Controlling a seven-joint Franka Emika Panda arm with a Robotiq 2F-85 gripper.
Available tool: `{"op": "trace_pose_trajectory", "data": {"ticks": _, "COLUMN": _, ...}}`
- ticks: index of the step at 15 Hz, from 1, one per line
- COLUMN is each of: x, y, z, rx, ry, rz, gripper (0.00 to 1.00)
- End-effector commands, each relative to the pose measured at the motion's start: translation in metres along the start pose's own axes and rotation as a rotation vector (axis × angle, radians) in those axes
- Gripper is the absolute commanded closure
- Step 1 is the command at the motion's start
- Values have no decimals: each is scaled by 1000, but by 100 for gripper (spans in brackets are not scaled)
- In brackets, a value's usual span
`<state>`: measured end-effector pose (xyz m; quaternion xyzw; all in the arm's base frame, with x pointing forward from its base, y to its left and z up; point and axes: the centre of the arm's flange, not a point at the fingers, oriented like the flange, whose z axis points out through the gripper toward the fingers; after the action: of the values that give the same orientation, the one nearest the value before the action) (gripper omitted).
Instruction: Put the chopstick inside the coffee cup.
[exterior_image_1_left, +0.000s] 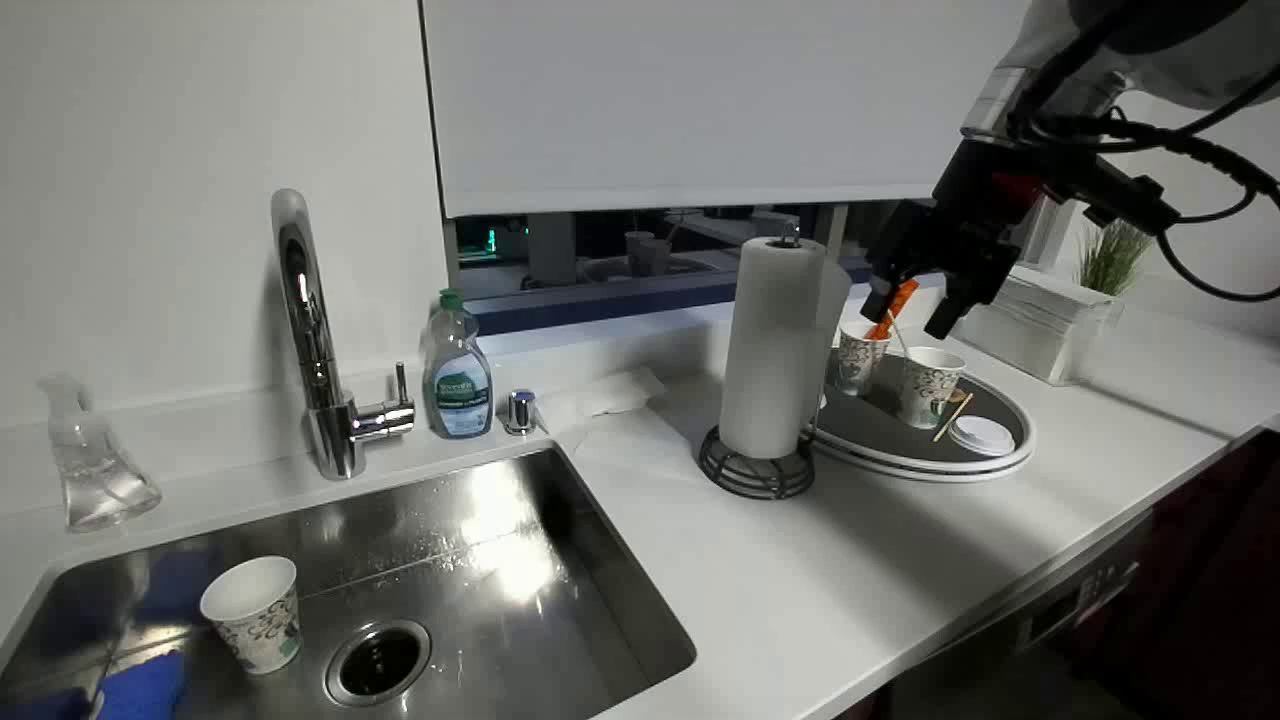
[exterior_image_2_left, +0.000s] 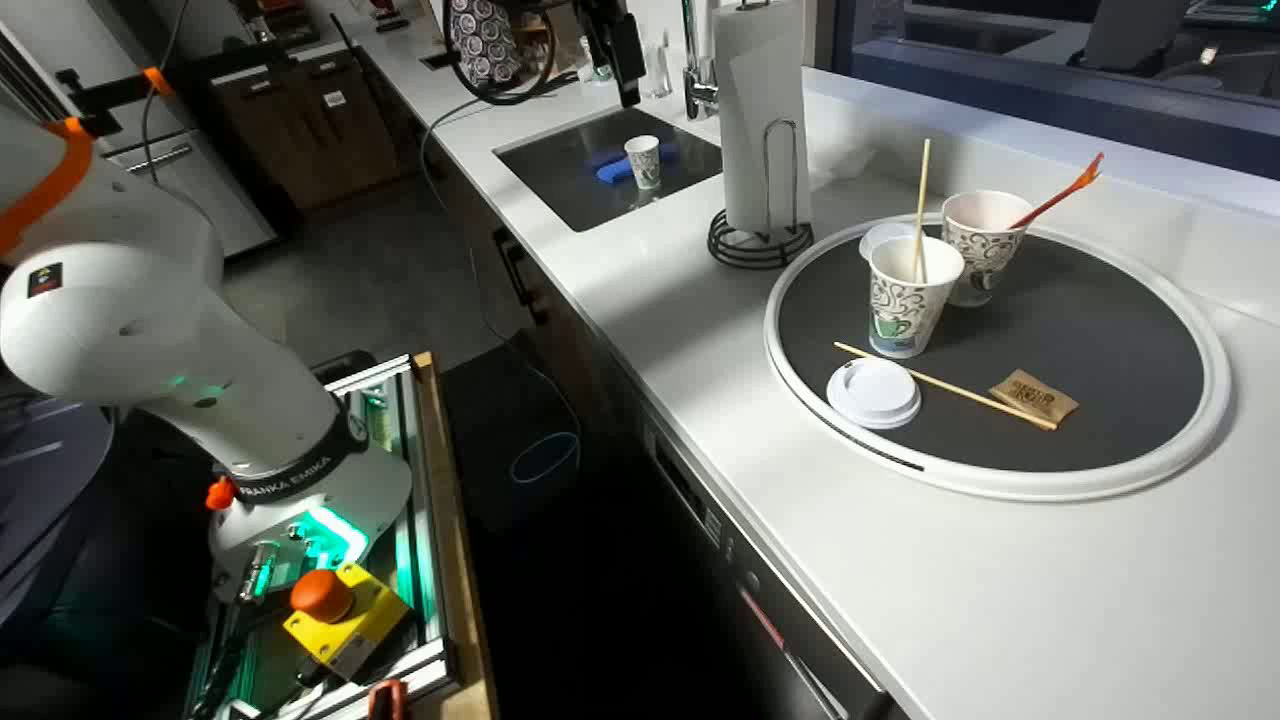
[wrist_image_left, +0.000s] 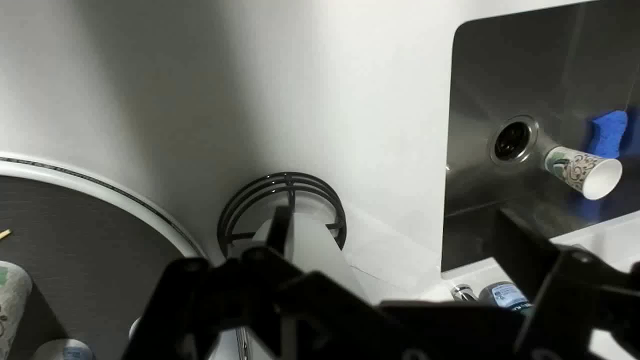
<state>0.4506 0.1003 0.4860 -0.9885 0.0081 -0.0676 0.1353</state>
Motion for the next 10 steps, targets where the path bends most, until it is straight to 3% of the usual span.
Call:
{"op": "trace_pose_trajectory", "data": {"ticks": 1, "x": 0, "y": 0, "z": 0, "rx": 0, "ry": 0, "rz": 0, "gripper": 0}}
{"op": "trace_pose_trajectory", "data": {"ticks": 9, "x": 0, "y": -1, "z": 1, "rx": 1, "ry": 12, "rz": 2, "gripper": 0}}
{"op": "trace_pose_trajectory", "data": {"ticks": 10, "x": 6, "y": 3, "z": 1, "rx": -21, "ry": 46, "rz": 61, "gripper": 0}}
